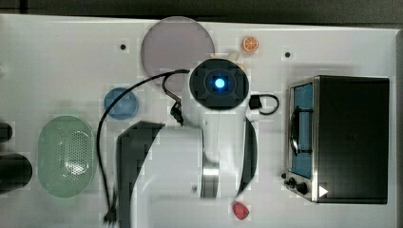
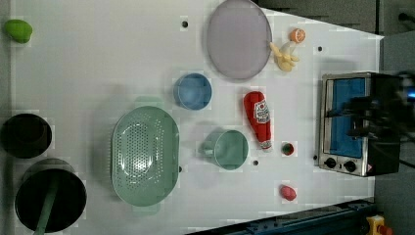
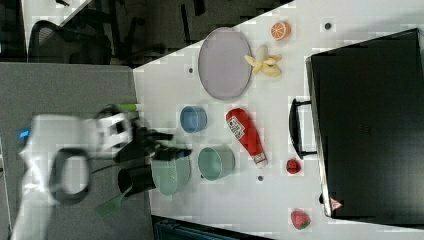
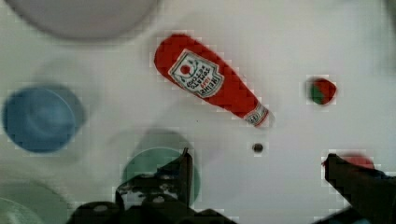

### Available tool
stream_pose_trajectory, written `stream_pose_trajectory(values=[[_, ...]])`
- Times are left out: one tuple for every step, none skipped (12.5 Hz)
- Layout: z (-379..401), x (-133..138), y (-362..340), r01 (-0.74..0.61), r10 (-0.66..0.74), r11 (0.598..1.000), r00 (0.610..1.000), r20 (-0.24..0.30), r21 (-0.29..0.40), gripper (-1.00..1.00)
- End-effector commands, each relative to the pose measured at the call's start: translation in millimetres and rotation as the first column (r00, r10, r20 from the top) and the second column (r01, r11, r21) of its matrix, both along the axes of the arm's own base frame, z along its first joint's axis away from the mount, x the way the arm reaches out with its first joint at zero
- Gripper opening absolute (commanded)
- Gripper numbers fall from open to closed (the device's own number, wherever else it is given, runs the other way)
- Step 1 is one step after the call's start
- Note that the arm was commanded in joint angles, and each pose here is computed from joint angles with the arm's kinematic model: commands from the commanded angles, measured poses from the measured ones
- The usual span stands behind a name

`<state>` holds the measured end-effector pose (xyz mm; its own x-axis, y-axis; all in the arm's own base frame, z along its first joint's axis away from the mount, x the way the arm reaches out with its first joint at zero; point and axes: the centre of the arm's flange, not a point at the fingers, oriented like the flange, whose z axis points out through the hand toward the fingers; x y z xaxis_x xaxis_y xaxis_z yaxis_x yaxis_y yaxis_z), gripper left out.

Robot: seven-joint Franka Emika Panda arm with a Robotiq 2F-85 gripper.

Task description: Pick Ketchup from the table and place it in strainer.

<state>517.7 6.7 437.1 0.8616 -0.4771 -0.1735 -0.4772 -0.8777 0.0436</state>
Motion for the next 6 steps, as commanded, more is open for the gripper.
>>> stream_pose_trajectory(values=[[-18,-1,-5,-0.359,0.354,0.932,0.930,0.096,0.039,1.00],[-33,0,-6,-0.431,0.424,0.902,0.897,0.124,0.034,1.00],[-50,0,-6,-0.492,0.483,0.870,0.864,0.144,0.028,1.00],[-68,-1,-5,-0.545,0.535,0.838,0.830,0.157,0.024,1.00],[-86,-3,-2,-0.595,0.584,0.804,0.795,0.162,0.019,1.00],[-104,-6,2,-0.625,0.615,0.781,0.772,0.161,0.017,1.00]])
